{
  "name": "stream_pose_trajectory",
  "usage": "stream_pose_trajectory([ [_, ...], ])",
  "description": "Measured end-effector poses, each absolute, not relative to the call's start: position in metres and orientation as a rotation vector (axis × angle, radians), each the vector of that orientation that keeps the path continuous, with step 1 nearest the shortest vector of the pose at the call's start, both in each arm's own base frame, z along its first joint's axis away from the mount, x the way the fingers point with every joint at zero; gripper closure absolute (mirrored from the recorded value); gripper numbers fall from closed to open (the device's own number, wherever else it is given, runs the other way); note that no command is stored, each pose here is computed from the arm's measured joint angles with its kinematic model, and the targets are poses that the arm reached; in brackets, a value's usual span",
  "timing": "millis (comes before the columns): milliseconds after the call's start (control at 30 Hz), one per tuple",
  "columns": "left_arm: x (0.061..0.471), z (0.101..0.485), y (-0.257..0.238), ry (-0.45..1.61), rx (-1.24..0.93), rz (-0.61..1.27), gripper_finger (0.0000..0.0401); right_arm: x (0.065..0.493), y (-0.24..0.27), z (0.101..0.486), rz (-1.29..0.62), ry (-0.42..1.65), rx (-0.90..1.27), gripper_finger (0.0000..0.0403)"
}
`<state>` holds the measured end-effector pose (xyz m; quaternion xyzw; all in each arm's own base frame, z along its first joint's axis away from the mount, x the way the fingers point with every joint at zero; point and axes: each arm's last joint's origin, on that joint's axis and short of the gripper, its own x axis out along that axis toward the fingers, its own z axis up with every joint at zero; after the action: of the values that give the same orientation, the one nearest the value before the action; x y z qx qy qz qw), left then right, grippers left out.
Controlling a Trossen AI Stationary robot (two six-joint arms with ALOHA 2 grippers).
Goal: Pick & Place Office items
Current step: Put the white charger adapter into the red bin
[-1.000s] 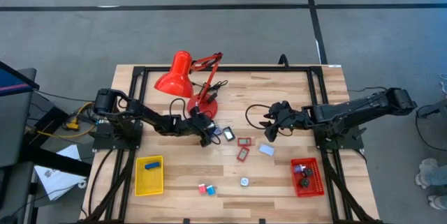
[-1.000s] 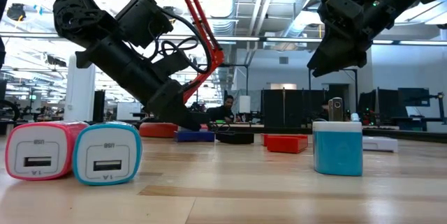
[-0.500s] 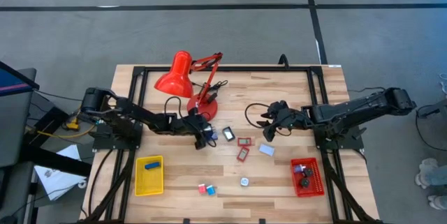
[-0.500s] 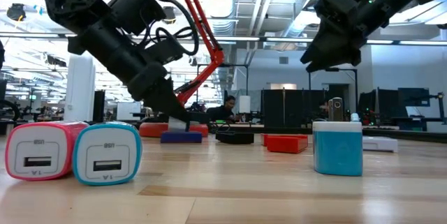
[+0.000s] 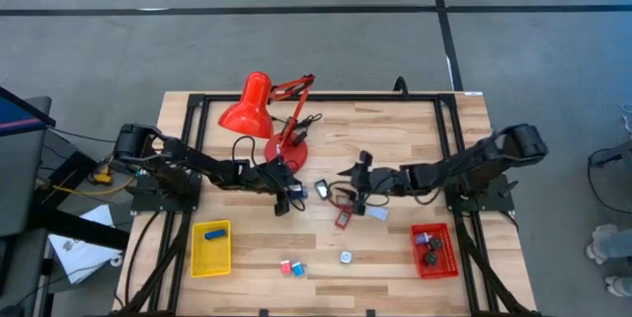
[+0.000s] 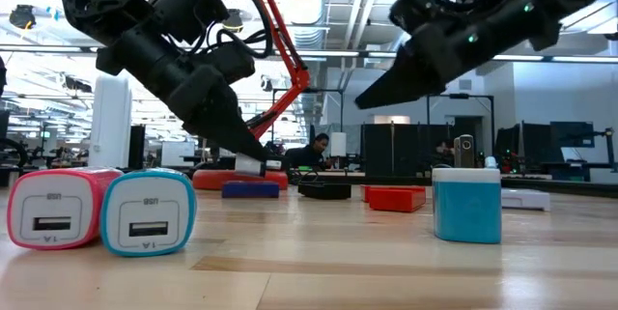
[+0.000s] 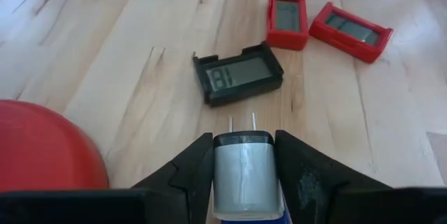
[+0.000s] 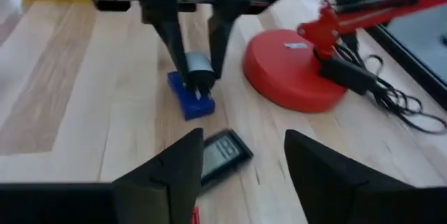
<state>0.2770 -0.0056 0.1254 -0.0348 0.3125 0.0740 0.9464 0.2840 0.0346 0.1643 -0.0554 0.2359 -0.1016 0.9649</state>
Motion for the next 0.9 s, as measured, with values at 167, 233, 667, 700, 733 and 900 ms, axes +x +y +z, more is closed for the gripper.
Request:
stream_pose_trajectory([
  [167, 0.278, 0.127, -0.006, 0.621, -0.082, 0.123, 0.0264, 0.3, 0.038, 0.153, -0.185, 0.449, -0.164, 0.0149],
  [233, 0.279, 0.128, -0.007, 0.609, -0.091, 0.098, 0.0264, 0.307, 0.042, 0.148, -0.159, 0.425, -0.209, 0.0123],
  [667, 0.281, 0.131, -0.009, 0.581, -0.118, 0.02, 0.0263, 0.372, 0.079, 0.113, -0.121, 0.446, -0.669, 0.0071],
  [700, 0.281, 0.131, -0.01, 0.581, -0.123, 0.012, 0.0263, 0.376, 0.082, 0.111, -0.126, 0.453, -0.711, 0.0072],
  [733, 0.281, 0.131, -0.01, 0.581, -0.129, 0.003, 0.0263, 0.379, 0.084, 0.109, -0.129, 0.466, -0.759, 0.0073],
  [900, 0.282, 0.132, -0.011, 0.571, -0.144, -0.029, 0.0263, 0.394, 0.092, 0.099, -0.118, 0.495, -0.913, 0.0078],
])
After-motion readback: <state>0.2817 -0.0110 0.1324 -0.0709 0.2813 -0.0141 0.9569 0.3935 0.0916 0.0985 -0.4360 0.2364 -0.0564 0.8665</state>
